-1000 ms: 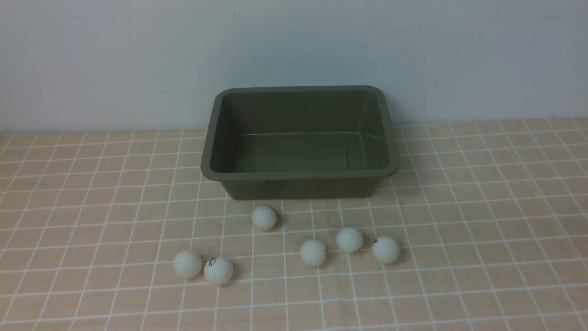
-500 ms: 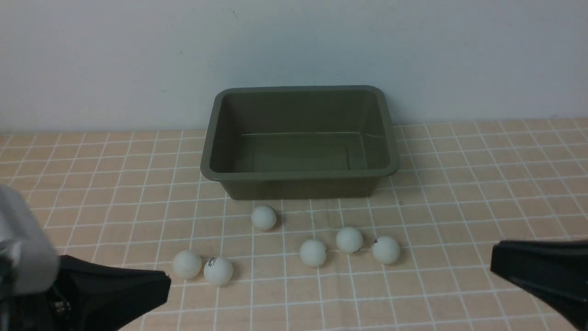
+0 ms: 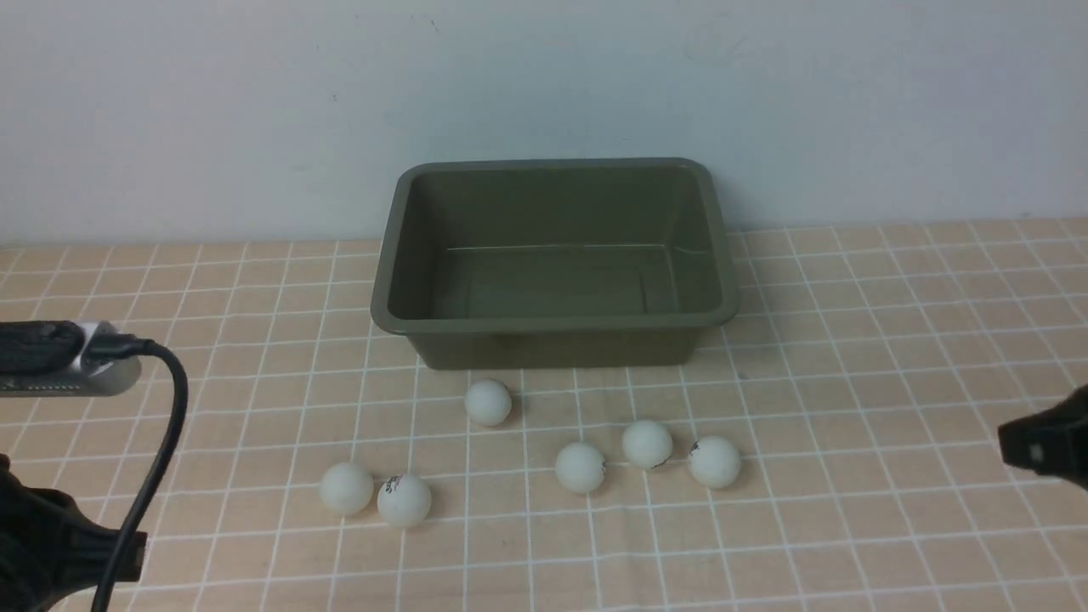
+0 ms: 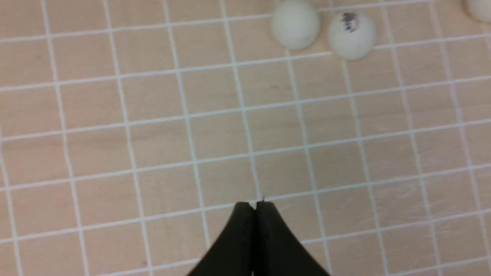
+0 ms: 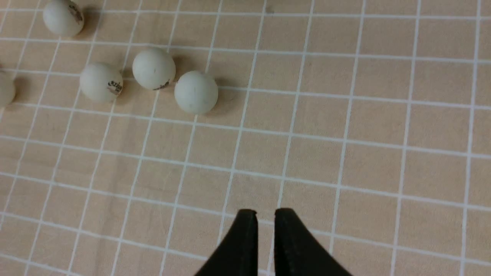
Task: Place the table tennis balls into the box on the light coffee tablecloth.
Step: 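Reach for and grasp a ping pong ball on the table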
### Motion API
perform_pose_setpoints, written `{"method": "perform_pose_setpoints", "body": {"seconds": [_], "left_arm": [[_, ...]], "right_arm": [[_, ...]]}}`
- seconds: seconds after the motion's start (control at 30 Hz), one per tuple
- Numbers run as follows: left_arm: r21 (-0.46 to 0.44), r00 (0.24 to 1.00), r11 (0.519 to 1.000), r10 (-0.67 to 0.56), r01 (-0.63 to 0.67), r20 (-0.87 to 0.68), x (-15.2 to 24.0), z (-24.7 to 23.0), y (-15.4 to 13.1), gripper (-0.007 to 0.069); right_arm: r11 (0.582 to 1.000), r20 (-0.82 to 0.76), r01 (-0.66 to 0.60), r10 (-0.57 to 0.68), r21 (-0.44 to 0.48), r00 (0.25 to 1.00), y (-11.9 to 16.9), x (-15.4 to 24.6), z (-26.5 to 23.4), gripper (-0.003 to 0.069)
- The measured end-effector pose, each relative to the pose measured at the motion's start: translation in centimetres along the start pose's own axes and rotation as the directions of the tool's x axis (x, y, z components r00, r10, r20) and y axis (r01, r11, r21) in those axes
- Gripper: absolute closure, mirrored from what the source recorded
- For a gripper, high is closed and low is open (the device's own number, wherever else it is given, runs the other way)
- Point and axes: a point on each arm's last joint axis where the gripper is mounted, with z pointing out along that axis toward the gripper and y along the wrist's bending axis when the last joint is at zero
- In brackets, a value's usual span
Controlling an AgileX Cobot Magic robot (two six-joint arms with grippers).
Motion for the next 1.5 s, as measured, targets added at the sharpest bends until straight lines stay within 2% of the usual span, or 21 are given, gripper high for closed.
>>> {"method": "perform_pose_setpoints", "body": {"seconds": [0.1,0.23,0.33,0.53,0.63,0.8,0.97,1.07,1.3,1.33,1.43,1.5], "left_arm": [[-0.02,0.999,1.0,0.002,-0.003,-0.035,-0.2,0.7,0.3,0.0694],[-0.017,0.996,0.999,0.028,-0.029,-0.08,-0.5,1.6,0.5,0.0694],[-0.001,0.996,0.999,0.036,-0.036,-0.085,-0.7,2.0,0.4,0.0694],[0.021,0.997,0.999,0.033,-0.031,-0.063,-1.0,2.1,0.2,0.0694],[0.022,0.997,0.999,0.048,-0.046,-0.063,-1.0,2.1,0.2,0.0694],[0.023,0.996,0.998,0.068,-0.067,-0.064,-1.0,2.0,0.2,0.0694],[0.024,0.995,0.998,0.068,-0.066,-0.071,-0.9,2.0,0.2,0.0694],[0.027,0.994,0.997,0.068,-0.066,-0.085,-0.8,2.0,0.2,0.0694],[0.027,0.994,0.997,0.07,-0.067,-0.086,-0.8,2.0,0.2,0.0694],[0.027,0.994,0.997,0.07,-0.067,-0.086,-0.8,2.0,0.2,0.0694],[0.028,0.994,0.997,0.07,-0.068,-0.086,-0.8,2.0,0.2,0.0694],[0.028,0.994,0.997,0.07,-0.068,-0.086,-0.8,2.0,0.2,0.0694]], "right_arm": [[0.999,-0.02,0.037,-0.038,-0.022,0.999,0.7,-1.1,0.7,0.061],[0.986,-0.098,0.127,-0.138,-0.113,0.986,4.0,-2.4,3.3,0.0655],[0.967,-0.165,0.216,-0.238,-0.137,0.957,6.4,-2.7,5.3,0.0664],[0.906,-0.262,0.419,-0.418,-0.055,0.87,7.7,-3.8,8.7,0.0666],[0.89,-0.283,0.455,-0.441,-0.016,0.852,7.4,-4.5,9.8,0.0666],[0.885,-0.28,0.466,-0.449,-0.007,0.848,7.5,-5.2,10.2,0.0642],[0.884,-0.291,0.468,-0.449,-0.007,0.845,7.5,-5.2,10.0,0.0568],[0.886,-0.323,0.463,-0.442,-0.014,0.837,7.5,-4.9,9.9,0.0498],[0.889,-0.334,0.457,-0.441,-0.032,0.833,7.6,-4.8,10.1,0.0284],[0.888,-0.335,0.458,-0.441,-0.033,0.832,7.5,-4.8,10.2,0.0272],[0.881,-0.343,0.471,-0.455,-0.04,0.822,7.5,-4.7,11.8,0.0176],[0.869,-0.358,0.493,-0.477,-0.052,0.803,7.4,-4.6,13.1,0.0144]]}}
